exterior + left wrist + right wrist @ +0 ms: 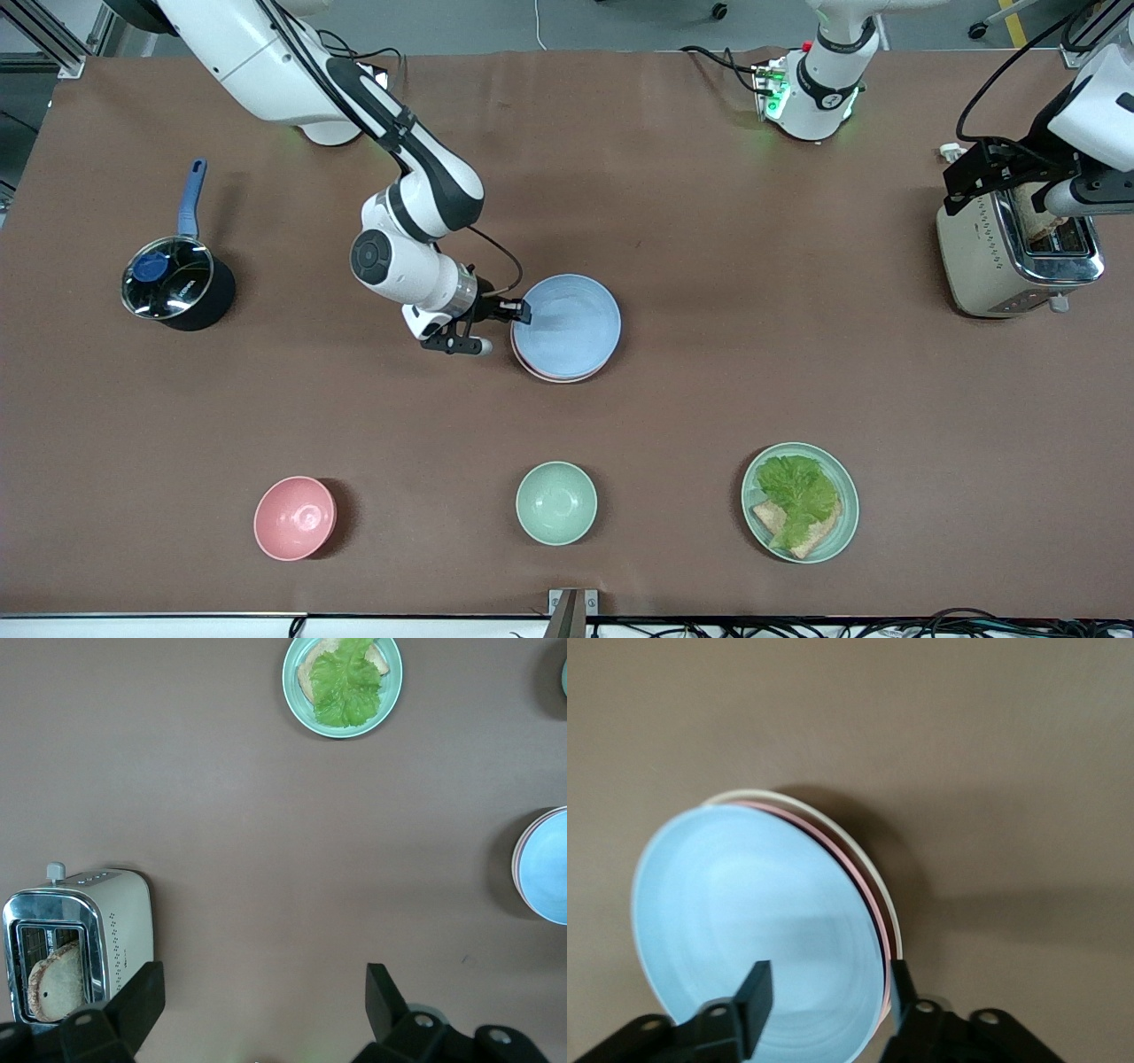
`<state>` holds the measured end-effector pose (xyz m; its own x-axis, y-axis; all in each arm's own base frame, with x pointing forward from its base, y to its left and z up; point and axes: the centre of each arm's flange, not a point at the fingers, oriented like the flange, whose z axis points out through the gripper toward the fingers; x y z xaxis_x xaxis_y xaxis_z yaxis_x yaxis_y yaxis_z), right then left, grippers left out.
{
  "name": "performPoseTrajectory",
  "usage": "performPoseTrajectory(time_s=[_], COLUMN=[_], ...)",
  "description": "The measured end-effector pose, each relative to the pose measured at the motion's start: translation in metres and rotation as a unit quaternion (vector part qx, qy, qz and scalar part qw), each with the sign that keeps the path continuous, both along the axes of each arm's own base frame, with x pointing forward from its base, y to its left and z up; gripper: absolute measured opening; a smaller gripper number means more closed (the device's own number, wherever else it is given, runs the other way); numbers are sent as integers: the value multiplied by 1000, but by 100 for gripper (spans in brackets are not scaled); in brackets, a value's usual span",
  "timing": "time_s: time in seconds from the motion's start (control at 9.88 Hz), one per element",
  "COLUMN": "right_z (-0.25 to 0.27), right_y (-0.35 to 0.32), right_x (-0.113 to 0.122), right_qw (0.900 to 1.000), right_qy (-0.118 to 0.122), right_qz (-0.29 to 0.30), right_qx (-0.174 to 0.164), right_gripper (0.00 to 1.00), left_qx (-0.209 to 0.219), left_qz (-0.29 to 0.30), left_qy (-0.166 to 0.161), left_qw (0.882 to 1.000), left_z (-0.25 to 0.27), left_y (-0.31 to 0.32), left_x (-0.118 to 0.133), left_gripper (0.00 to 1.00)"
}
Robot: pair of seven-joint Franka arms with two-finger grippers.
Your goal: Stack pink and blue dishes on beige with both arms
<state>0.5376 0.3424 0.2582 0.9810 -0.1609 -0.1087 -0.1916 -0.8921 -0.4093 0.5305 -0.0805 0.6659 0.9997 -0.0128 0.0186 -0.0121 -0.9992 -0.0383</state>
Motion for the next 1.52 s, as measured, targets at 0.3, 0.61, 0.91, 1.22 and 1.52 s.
performPoseTrajectory(time_s=[0.3, 0.61, 0.91, 1.22, 1.52], right_z=[97, 211, 309, 384, 421], right_y=[-96, -234, -332, -353, -374], right_x=[32, 41, 27, 12, -4], right_qw=[994, 979, 976, 976, 977], right_qy=[-24, -44, -23, -14, -1], right_qz=[25, -40, -21, 4, 6], right_qx=[-103, -195, -214, -216, -215], right_gripper=[100, 100, 100, 100, 100], left_qx=[0, 0, 0, -1, -2], left_qz=[0, 1, 2, 5, 6], left_qy=[1, 1, 1, -4, -9], left_qw=[1000, 1000, 1000, 1000, 1000], left_z=[0, 0, 1, 5, 10], left_y=[-2, -1, 1, 4, 5], left_x=[0, -1, -1, 0, 0], left_gripper=[100, 100, 100, 100, 100])
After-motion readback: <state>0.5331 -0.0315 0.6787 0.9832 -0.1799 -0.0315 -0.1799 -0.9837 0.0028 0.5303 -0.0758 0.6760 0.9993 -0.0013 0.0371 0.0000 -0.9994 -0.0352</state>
